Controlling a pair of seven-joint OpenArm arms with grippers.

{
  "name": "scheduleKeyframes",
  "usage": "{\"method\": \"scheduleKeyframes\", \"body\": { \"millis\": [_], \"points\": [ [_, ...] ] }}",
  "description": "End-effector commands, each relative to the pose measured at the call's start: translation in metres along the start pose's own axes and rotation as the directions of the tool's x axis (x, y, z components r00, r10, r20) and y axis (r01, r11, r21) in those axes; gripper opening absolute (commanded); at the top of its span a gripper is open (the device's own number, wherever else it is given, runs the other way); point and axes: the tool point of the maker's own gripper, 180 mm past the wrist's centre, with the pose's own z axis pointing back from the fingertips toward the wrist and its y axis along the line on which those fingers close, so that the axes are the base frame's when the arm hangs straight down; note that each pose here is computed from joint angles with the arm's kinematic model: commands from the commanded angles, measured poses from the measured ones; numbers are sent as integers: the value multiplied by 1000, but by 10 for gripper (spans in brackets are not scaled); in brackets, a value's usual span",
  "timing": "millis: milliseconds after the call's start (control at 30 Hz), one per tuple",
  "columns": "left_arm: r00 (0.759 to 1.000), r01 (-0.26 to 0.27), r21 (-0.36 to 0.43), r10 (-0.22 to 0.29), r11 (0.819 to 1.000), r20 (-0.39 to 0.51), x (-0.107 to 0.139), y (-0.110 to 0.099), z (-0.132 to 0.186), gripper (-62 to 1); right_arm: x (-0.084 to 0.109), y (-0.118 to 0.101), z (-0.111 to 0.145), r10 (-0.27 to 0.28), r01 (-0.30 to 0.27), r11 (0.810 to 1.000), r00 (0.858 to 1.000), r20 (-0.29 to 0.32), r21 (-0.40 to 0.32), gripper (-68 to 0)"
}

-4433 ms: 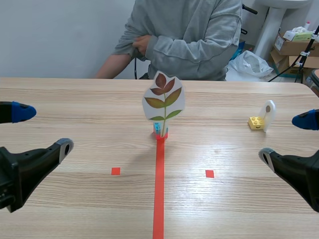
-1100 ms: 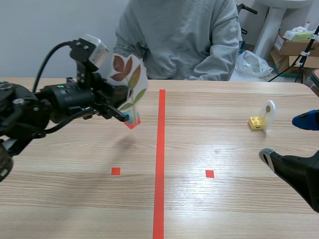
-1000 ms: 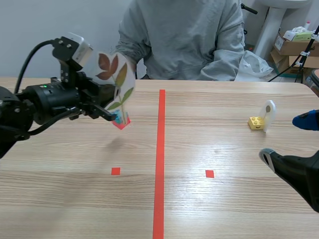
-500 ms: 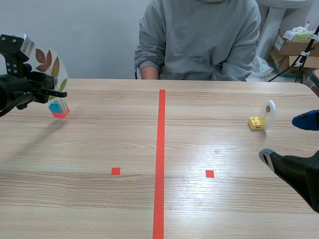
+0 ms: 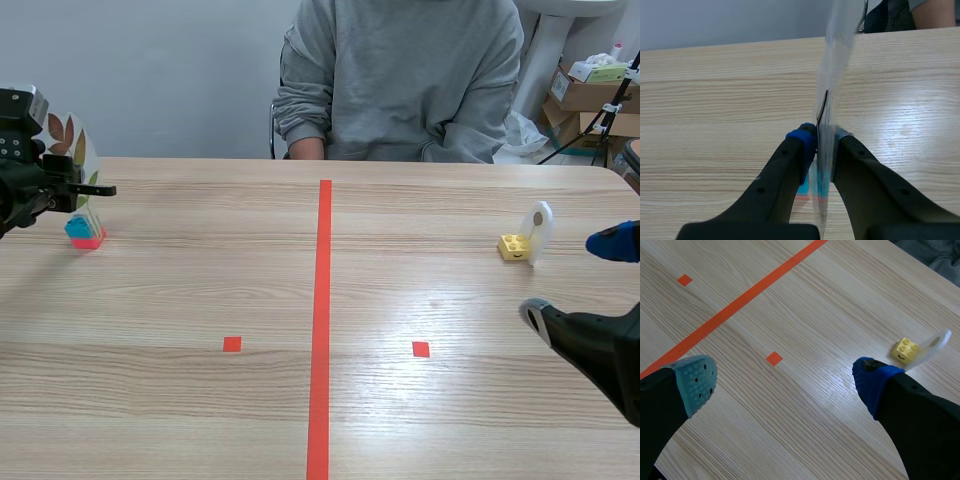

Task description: Do the leaf sorting experiment

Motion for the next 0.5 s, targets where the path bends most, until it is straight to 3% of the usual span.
{"method": "scheduleKeyframes", "body": {
  "millis": [0,100,167,333,467],
  "points": [
    [999,5,16,-6,1000,40,18,7,-1,-569,7,-4,0,15,-15,1000,1000,23,-3,-126],
    [999,5,17,-6,1000,40,18,7,-1,-566,7,-4,0,15,-15,1000,1000,24,-3,-126],
    [999,5,16,-5,1000,40,18,7,-1,-520,7,-4,0,15,-15,1000,1000,24,-3,-126],
    [999,5,17,-5,1000,53,21,7,0,-207,7,-4,0,15,-15,1000,1000,24,-3,-126],
    [995,7,16,-9,1000,96,31,7,0,-44,7,-4,0,15,-15,1000,1000,24,-3,-126]
  ]
}}
